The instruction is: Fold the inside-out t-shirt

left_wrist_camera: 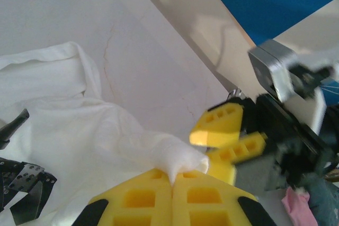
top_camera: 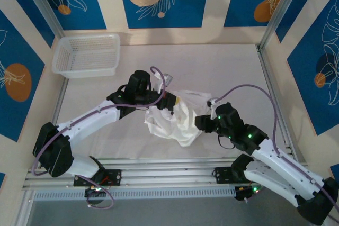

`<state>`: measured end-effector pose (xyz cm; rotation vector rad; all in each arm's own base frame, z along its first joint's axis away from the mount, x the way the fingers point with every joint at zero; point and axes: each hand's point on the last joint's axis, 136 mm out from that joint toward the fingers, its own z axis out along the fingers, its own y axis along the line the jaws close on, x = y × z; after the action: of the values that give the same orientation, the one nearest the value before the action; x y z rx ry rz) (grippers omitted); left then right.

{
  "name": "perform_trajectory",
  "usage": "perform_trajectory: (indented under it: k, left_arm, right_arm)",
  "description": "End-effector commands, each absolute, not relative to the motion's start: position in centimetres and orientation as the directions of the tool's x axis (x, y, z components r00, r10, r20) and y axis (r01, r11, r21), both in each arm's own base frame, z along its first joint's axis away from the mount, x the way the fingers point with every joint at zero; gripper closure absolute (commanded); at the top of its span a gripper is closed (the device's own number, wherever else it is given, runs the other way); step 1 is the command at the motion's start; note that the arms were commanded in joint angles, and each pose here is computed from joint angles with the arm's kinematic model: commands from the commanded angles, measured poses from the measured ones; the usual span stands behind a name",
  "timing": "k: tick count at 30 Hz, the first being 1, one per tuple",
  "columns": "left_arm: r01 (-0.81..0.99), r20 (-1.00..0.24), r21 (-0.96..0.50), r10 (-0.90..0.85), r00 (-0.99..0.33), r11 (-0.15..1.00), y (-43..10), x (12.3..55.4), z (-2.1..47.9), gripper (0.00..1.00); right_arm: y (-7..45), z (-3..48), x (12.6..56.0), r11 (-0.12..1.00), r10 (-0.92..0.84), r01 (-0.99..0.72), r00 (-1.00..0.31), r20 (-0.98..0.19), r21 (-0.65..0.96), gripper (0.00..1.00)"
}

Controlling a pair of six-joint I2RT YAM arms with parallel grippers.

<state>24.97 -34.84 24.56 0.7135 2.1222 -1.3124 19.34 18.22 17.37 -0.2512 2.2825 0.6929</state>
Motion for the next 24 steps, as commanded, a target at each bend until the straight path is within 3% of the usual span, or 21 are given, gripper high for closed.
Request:
perform_trajectory:
  k: [1, 6, 12, 16, 19, 24]
  left_arm:
    - [0.695, -0.697, -0.623, 0.150, -0.701, 0.359, -35.4, 25.0, 25.6, 1.00]
    - [0.692, -0.693, -0.629, 0.149, -0.706, 0.354, -35.5, 25.0, 25.6, 1.00]
    - [0.699, -0.696, -0.622, 0.158, -0.700, 0.354, -35.3, 24.7, 25.6, 1.00]
    - [0.700, -0.697, -0.622, 0.159, -0.699, 0.350, -35.4, 24.7, 25.5, 1.00]
    - [0.701, -0.697, -0.620, 0.164, -0.698, 0.352, -35.3, 24.7, 25.4, 1.00]
    - [0.705, -0.697, -0.610, 0.177, -0.695, 0.362, -35.2, 24.6, 25.0, 1.00]
  right_arm:
    - [21.5, 22.5, 19.7, 0.791, 0.073, -0.454, -0.594, -0.801, 0.409, 0.58]
    - [21.9, 23.3, 22.9, 0.908, 0.088, -0.304, -0.535, -0.840, 0.289, 0.45]
    - [22.5, 22.8, 26.3, 0.941, -0.042, -0.314, -0.480, -0.876, 0.127, 0.34]
    - [22.5, 22.8, 27.8, 0.942, -0.052, -0.315, -0.478, -0.877, 0.116, 0.35]
    - [21.4, 22.5, 28.4, 0.956, -0.039, -0.271, -0.503, -0.863, 0.115, 0.43]
    - [21.2, 21.5, 26.7, 0.907, 0.046, -0.293, -0.645, -0.762, 0.302, 0.48]
